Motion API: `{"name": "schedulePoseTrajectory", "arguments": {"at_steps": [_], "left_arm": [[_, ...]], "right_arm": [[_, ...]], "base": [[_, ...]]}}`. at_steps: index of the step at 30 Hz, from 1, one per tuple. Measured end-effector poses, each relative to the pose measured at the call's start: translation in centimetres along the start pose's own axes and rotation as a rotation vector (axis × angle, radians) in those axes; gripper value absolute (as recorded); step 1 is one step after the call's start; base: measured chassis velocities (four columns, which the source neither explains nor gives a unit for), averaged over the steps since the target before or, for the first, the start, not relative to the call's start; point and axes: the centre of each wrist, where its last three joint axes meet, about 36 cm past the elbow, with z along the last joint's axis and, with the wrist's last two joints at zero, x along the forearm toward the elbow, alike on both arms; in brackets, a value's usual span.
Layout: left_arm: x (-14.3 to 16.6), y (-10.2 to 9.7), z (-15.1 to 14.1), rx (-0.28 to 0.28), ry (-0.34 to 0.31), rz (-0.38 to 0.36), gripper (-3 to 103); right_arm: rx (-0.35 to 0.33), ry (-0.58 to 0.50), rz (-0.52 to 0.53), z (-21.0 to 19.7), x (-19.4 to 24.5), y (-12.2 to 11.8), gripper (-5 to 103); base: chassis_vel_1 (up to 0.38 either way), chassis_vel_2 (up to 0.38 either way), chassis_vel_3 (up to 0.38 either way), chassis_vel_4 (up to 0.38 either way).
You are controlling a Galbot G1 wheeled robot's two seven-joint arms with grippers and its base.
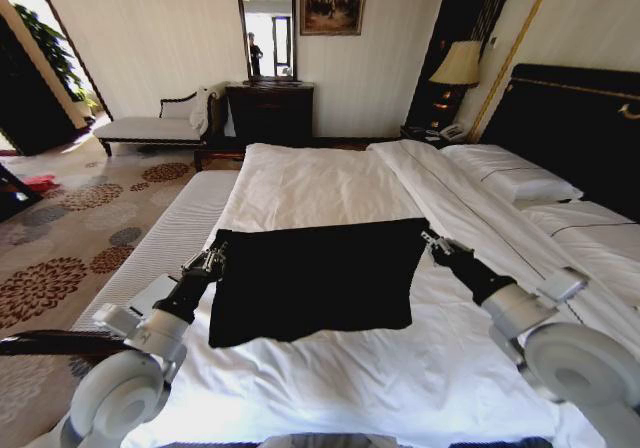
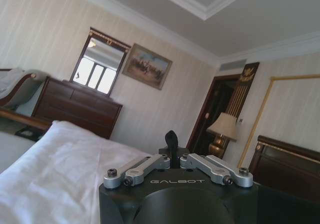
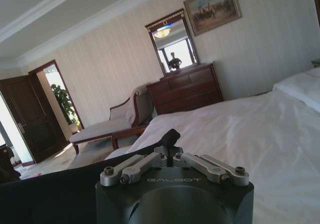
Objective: Fold the clothes on the bed.
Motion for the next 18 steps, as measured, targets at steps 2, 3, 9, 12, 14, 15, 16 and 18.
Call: {"name": "schedulePoseTrajectory", "arguments": {"at_steps": [2,3,9,12,14,15,16,18], "left_arm": [[-0.2,0.4,0.9,0.004,0.019,-0.017,3],[-0.6,0.8,1.7,0.007,0.033,-0.027,3],[-4.1,3.4,5.4,0.0,0.107,-0.07,3],[-5.7,5.0,6.9,-0.004,0.138,-0.094,3],[-7.9,6.5,7.9,-0.009,0.148,-0.108,3],[-8.9,7.0,8.4,-0.01,0.152,-0.11,3],[-9.8,7.4,8.8,-0.012,0.155,-0.109,3],[-11.0,7.7,9.2,-0.011,0.158,-0.107,3]], "right_arm": [[-0.02,0.02,0.016,0.6,-0.4,-0.3,0],[-0.037,0.038,0.036,1.2,-1.1,-0.9,0],[-0.065,0.097,0.089,3.5,-6.0,-4.6,0],[-0.069,0.118,0.101,4.2,-7.9,-6.0,0],[-0.07,0.138,0.116,4.9,-10.0,-7.6,0],[-0.07,0.141,0.12,5.1,-10.8,-8.2,0],[-0.071,0.142,0.123,5.2,-11.7,-8.8,0],[-0.072,0.141,0.127,5.4,-12.6,-9.3,0]], "base": [[0.0,0.0,0.0,0.0],[0.0,0.0,0.0,0.0],[0.0,0.0,0.0,0.0],[0.0,0.0,0.0,0.0],[0.0,0.0,0.0,0.0],[0.0,0.0,0.0,0.0],[0.0,0.0,0.0,0.0],[0.0,0.0,0.0,0.0]]}}
